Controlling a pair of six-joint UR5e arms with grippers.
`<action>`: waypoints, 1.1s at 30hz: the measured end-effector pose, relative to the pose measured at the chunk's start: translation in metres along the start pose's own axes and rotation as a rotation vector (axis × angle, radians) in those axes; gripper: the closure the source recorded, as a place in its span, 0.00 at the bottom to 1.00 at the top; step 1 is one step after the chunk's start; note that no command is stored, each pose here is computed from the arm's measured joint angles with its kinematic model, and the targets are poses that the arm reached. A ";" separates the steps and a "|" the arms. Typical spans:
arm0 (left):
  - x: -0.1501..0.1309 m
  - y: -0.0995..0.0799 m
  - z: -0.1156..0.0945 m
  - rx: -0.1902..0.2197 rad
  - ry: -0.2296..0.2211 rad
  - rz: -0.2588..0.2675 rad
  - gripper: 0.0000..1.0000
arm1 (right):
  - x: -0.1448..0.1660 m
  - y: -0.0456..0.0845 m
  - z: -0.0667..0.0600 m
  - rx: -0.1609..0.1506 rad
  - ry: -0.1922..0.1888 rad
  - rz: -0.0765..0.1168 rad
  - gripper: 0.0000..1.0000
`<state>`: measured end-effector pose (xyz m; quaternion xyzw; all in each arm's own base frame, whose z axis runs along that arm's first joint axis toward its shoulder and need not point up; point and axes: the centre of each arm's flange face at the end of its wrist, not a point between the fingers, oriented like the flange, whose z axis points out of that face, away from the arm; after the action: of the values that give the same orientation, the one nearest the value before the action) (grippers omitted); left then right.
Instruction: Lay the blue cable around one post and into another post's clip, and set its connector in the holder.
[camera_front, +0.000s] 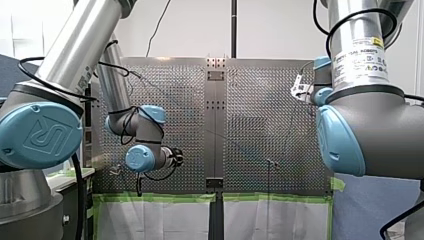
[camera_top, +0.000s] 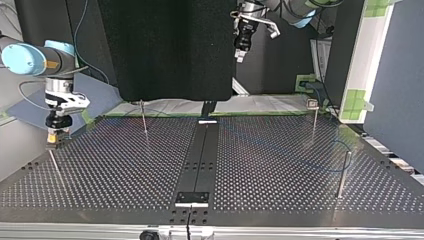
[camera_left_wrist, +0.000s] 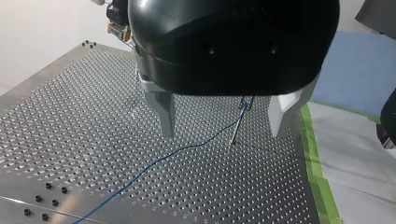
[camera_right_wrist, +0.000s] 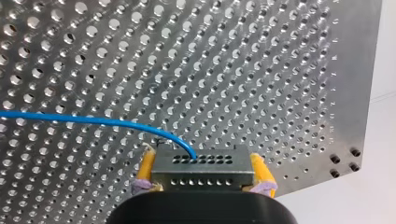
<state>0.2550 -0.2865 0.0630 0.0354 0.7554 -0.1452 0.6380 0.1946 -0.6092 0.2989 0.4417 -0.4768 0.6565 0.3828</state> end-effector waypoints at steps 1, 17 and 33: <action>0.000 0.000 0.000 0.000 0.000 0.000 0.00 | 0.001 0.000 0.000 -0.001 0.000 0.000 1.00; 0.001 0.002 -0.001 -0.006 0.013 0.011 0.00 | -0.004 0.027 -0.007 -0.104 -0.055 -0.054 1.00; 0.001 0.004 0.001 -0.008 0.028 0.020 0.00 | 0.005 0.053 -0.002 -0.169 -0.047 -0.126 1.00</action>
<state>0.2566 -0.2832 0.0612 0.0424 0.7643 -0.1351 0.6291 0.1435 -0.6206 0.2878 0.4524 -0.5106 0.5780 0.4477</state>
